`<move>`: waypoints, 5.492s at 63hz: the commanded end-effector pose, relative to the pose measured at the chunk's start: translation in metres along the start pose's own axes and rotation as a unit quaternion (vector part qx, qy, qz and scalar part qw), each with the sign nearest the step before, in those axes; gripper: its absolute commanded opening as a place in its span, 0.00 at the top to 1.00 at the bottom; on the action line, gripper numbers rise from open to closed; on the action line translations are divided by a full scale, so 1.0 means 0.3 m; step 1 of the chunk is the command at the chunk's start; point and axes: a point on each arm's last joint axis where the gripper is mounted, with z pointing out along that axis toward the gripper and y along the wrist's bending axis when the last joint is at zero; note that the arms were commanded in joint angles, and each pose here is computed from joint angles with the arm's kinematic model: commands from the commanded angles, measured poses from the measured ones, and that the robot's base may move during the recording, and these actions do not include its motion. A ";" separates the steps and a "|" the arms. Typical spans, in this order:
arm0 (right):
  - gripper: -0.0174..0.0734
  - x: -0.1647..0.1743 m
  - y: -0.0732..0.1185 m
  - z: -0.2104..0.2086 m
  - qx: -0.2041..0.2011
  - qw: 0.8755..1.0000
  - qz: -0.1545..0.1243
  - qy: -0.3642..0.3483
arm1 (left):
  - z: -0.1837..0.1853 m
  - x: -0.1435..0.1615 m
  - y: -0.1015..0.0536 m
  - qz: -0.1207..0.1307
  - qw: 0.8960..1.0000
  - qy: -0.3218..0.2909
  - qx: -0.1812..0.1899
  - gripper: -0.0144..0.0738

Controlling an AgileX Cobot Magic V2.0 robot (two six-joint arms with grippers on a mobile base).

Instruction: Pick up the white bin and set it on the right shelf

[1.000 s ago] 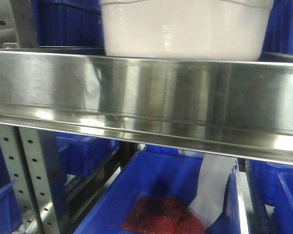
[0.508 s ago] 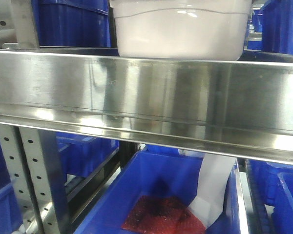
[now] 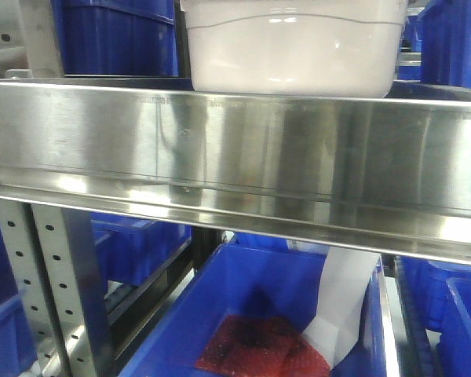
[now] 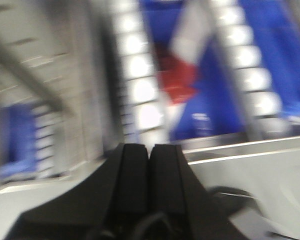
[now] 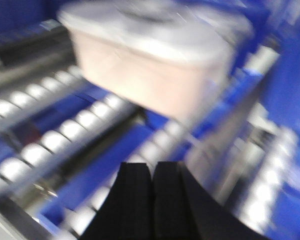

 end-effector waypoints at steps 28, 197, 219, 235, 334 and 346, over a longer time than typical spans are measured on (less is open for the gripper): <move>0.73 0.282 0.054 -0.184 0.106 0.982 -0.003 -0.157 | -0.164 0.367 -0.086 -0.014 0.942 -0.317 -0.106 0.97; 0.73 0.367 0.088 -0.262 0.124 0.961 -0.020 -0.245 | -0.119 0.587 -0.122 -0.060 0.912 -0.397 -0.091 0.97; 0.73 0.367 0.088 -0.262 0.124 0.961 -0.020 -0.245 | 0.037 0.814 -0.099 -0.055 0.887 -0.434 -0.146 0.97; 0.73 0.367 0.088 -0.262 0.124 0.961 -0.020 -0.245 | 0.172 0.973 -0.096 -0.056 0.881 -0.445 -0.151 0.97; 0.73 0.361 0.078 -0.263 0.137 0.955 -0.022 -0.262 | 0.197 1.006 -0.083 -0.062 0.868 -0.457 -0.183 0.97; 0.73 0.411 0.040 -0.224 0.170 0.957 -0.003 -0.236 | 0.197 1.006 -0.083 -0.062 0.868 -0.457 -0.183 0.97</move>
